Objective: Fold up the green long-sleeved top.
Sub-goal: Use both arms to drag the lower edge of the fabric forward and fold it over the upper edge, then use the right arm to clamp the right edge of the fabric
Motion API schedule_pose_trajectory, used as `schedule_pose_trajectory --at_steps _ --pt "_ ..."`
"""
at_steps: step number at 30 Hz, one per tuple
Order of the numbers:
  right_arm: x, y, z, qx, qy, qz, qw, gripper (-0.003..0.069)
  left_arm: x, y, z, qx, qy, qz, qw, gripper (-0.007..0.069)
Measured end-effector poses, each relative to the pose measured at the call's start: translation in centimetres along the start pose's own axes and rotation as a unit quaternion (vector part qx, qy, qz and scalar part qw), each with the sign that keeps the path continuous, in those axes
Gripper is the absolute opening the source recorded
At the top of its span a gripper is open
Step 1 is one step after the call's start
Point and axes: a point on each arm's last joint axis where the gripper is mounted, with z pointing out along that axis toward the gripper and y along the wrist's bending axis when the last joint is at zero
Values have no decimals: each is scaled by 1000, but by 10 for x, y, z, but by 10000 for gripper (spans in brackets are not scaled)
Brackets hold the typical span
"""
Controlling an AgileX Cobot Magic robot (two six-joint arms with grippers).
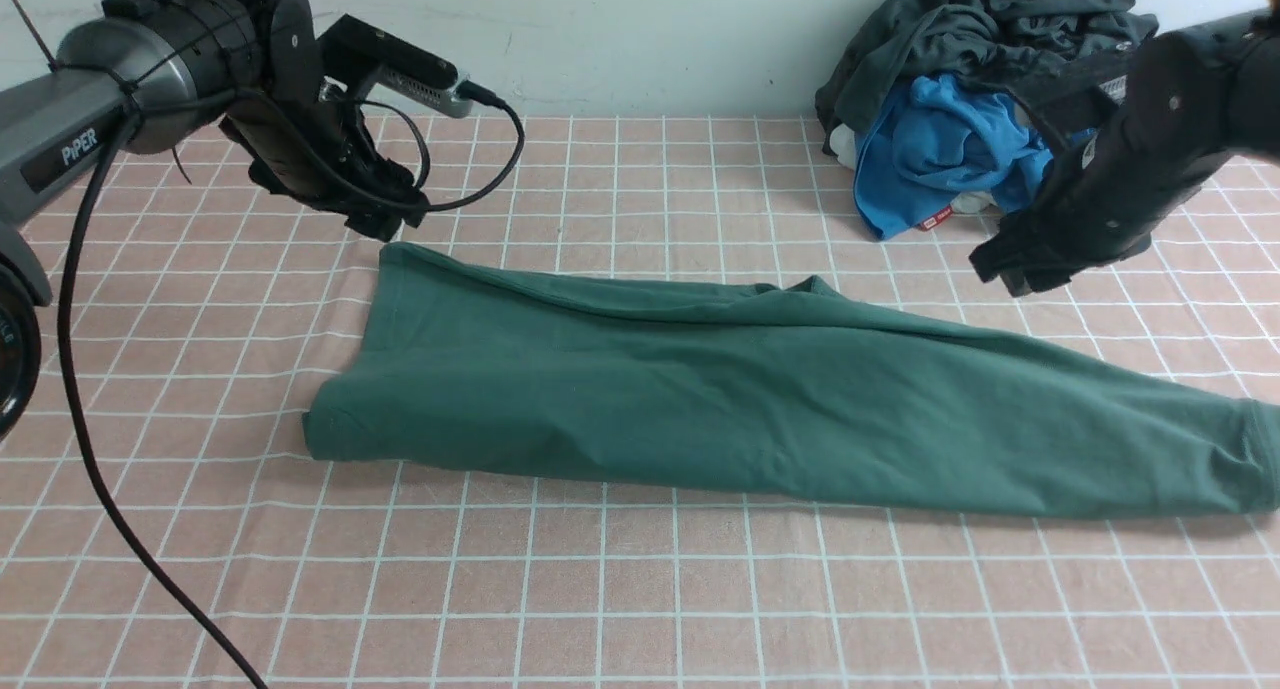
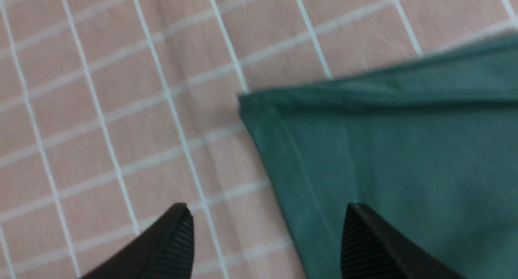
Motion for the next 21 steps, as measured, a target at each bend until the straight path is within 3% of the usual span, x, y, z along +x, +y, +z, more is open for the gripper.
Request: schedule_pose_trajectory --at_steps 3,4,5,8,11,16,21 --pt "5 -1 -15 1 18 4 1000 322 7 -15 -7 36 54 -3 998 381" --pt "10 -2 -23 0 22 5 1000 322 14 -27 -7 64 93 7 994 314" --pt "11 -1 -24 0 22 6 1000 322 15 -28 -6 66 97 7 993 314" --pt "36 3 -32 -8 33 16 999 322 35 -46 10 106 146 23 983 120" --pt "61 7 -26 -10 42 29 999 322 53 -47 28 106 167 22 980 25" --pt "102 -7 4 -1 60 98 993 322 78 -33 45 97 157 -11 983 -4" --pt "126 -49 28 25 71 194 978 340 92 -18 45 116 154 -69 979 -4"
